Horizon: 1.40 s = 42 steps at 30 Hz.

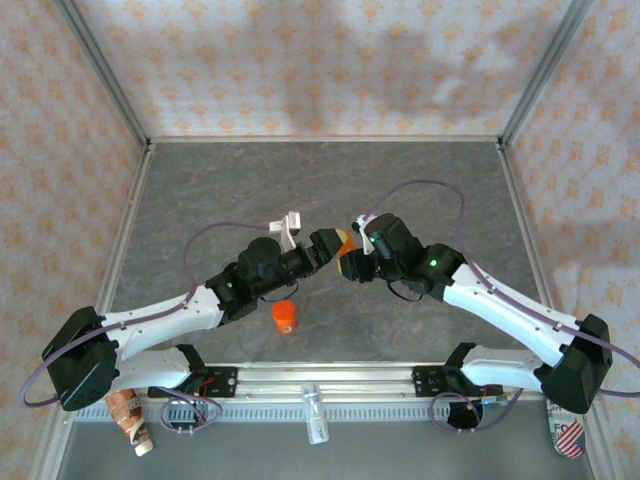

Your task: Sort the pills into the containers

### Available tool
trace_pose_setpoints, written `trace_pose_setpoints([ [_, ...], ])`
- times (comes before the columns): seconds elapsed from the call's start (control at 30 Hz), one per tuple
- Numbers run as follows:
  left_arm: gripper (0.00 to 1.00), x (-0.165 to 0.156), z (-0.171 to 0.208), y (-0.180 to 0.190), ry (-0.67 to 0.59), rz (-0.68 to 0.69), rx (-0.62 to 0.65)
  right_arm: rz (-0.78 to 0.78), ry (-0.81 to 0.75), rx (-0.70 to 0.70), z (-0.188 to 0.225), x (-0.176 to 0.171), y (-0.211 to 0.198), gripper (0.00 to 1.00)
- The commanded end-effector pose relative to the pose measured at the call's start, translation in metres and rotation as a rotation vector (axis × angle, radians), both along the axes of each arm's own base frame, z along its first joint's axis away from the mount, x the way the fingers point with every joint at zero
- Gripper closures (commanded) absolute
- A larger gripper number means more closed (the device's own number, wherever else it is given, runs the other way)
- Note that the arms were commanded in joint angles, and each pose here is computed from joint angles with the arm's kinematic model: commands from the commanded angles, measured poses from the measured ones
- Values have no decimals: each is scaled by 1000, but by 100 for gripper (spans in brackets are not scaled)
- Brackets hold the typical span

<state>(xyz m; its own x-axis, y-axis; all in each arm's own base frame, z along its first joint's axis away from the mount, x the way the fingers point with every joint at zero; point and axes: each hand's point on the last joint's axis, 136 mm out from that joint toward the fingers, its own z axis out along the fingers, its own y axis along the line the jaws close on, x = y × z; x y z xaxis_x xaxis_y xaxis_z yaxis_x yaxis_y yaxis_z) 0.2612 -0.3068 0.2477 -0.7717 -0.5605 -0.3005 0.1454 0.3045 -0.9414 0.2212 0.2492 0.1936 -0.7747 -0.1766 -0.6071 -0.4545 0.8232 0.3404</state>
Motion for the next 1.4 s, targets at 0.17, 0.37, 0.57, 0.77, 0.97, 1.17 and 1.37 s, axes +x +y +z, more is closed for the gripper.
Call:
trace_pose_setpoints([
  [0.17,14,6,35,-9,-69,-1,-49,-24,-23,14,3,3,-3,81],
  [0.37,14,8,33,-12,-66,-1,-50,-25,-24,16,2,3,-4,81],
  [0.57,14,10,24,-11,-44,10,-30,-30,-28,12,1,3,-6,81],
  [0.77,14,11,16,-8,-31,27,-4,-32,-31,12,2,4,-7,81],
  [0.97,14,13,18,-12,-38,20,-14,-30,-29,14,2,4,-7,81],
  [1.17,14,15,28,-20,-52,0,-30,-28,-25,13,0,3,-7,82],
  [1.37,14,17,39,-25,-64,-12,-52,-30,-18,9,-5,2,-7,82],
])
